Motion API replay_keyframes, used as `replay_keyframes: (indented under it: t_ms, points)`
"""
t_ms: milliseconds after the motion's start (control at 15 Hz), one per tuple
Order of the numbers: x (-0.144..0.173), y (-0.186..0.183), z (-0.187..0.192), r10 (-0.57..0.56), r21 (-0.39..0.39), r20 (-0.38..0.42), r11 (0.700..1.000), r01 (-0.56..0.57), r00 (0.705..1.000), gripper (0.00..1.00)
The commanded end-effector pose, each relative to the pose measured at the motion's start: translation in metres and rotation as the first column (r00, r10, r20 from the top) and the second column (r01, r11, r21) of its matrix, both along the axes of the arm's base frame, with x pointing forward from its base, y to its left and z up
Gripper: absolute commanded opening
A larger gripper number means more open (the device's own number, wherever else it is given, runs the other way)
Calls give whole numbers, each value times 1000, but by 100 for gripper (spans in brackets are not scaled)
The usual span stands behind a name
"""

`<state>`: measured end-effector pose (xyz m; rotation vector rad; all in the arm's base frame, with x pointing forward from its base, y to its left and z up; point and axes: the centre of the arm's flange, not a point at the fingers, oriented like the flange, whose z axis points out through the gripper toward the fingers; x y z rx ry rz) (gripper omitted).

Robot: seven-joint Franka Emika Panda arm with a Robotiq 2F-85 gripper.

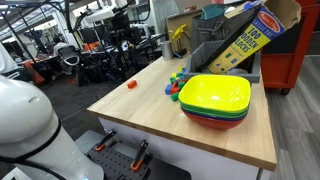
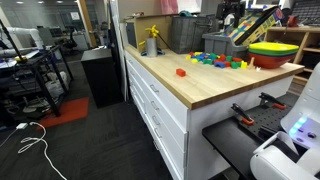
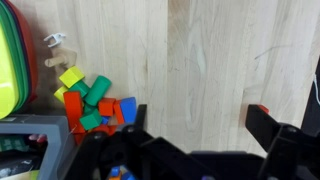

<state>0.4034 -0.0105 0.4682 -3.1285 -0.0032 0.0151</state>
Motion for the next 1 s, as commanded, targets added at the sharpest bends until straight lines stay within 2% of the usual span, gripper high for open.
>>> replay_keyframes:
  t_ms: [0, 600, 933]
  points:
    - [35, -8, -3, 8, -7, -8, 1000, -8, 1000, 100]
    - [82, -15, -47, 113, 5, -86, 994, -113, 990, 100]
    - [109, -10, -65, 176, 11, -99, 984, -176, 979, 100]
